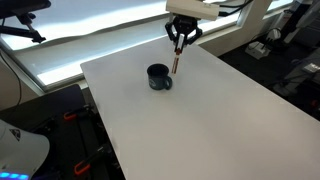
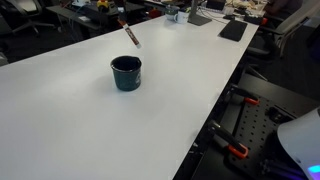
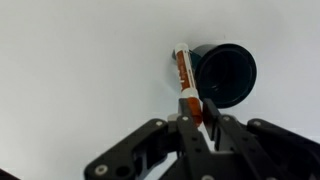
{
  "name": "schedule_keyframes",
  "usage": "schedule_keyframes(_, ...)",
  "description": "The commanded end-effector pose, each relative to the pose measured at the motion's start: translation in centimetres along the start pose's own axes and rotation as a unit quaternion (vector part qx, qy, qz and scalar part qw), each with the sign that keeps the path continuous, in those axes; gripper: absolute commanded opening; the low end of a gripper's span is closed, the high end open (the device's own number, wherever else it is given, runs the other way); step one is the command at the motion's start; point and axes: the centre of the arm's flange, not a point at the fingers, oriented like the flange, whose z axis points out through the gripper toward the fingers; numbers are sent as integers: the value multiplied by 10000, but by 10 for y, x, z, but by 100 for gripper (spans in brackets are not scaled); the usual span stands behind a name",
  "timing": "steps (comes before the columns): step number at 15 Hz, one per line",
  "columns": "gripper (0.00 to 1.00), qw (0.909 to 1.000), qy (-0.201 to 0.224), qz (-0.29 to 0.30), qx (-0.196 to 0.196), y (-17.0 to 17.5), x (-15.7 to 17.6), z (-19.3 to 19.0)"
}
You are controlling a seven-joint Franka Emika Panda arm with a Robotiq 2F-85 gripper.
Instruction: Remove the red marker from the green mug.
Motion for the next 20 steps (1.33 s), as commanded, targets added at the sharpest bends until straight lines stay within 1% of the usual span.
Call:
schedule_keyframes(1, 4, 9999, 83, 147, 12, 9, -43, 2)
schedule_keyframes(4, 4, 9997, 37, 191, 110, 29, -70, 12)
schedule_keyframes(8, 4, 9995, -51, 16, 322, 50, -85, 48)
schedule_keyframes(10, 4, 9987, -101, -188, 461, 53, -85, 67)
schedule_keyframes(16, 4, 9928, -363, -717, 891, 51, -72, 127)
schedule_keyframes(20, 4, 9908, -438, -781, 1017, 53, -65, 146)
